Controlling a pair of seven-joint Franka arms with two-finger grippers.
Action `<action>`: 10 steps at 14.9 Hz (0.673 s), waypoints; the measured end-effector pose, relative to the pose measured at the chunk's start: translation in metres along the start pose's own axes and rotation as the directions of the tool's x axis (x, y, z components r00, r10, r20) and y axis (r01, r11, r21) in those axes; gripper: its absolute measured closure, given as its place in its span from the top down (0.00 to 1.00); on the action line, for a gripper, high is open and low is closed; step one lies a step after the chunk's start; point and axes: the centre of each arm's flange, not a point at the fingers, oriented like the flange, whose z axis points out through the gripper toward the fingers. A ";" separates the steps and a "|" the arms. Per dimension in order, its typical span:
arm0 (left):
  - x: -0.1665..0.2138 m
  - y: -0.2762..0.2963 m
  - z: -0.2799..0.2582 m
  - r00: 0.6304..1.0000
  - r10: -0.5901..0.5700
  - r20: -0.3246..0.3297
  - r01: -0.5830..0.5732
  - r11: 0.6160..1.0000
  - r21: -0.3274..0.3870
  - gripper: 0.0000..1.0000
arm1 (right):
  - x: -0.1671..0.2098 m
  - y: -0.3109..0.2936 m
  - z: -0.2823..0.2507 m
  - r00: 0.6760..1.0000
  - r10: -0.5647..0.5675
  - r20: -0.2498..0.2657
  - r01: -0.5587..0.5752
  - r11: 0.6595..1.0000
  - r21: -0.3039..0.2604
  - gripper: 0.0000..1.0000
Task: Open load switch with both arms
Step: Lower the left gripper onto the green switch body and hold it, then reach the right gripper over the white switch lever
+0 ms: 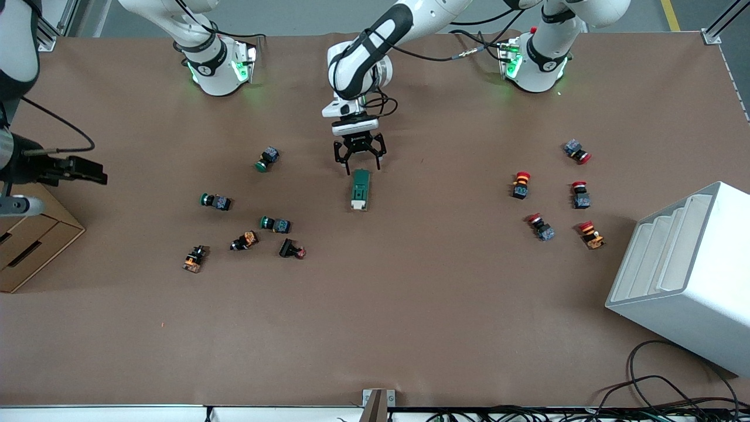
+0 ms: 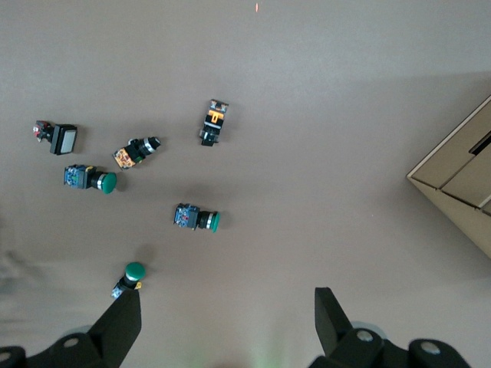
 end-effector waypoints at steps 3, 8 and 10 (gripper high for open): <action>-0.008 -0.003 0.006 0.999 -0.004 -0.054 0.001 0.998 -0.058 0.97 | 0.001 -0.004 0.001 1.000 0.022 0.002 -0.022 1.000 0.003 1.00; -0.027 -0.013 0.020 0.991 0.065 -0.116 -0.078 0.990 -0.117 0.97 | 0.010 -0.075 0.013 0.962 0.274 0.010 -0.274 0.962 0.008 1.00; -0.033 -0.016 0.024 0.989 0.077 -0.128 -0.092 0.989 -0.114 0.97 | 0.016 -0.123 0.028 0.922 0.387 0.023 -0.387 0.922 -0.001 1.00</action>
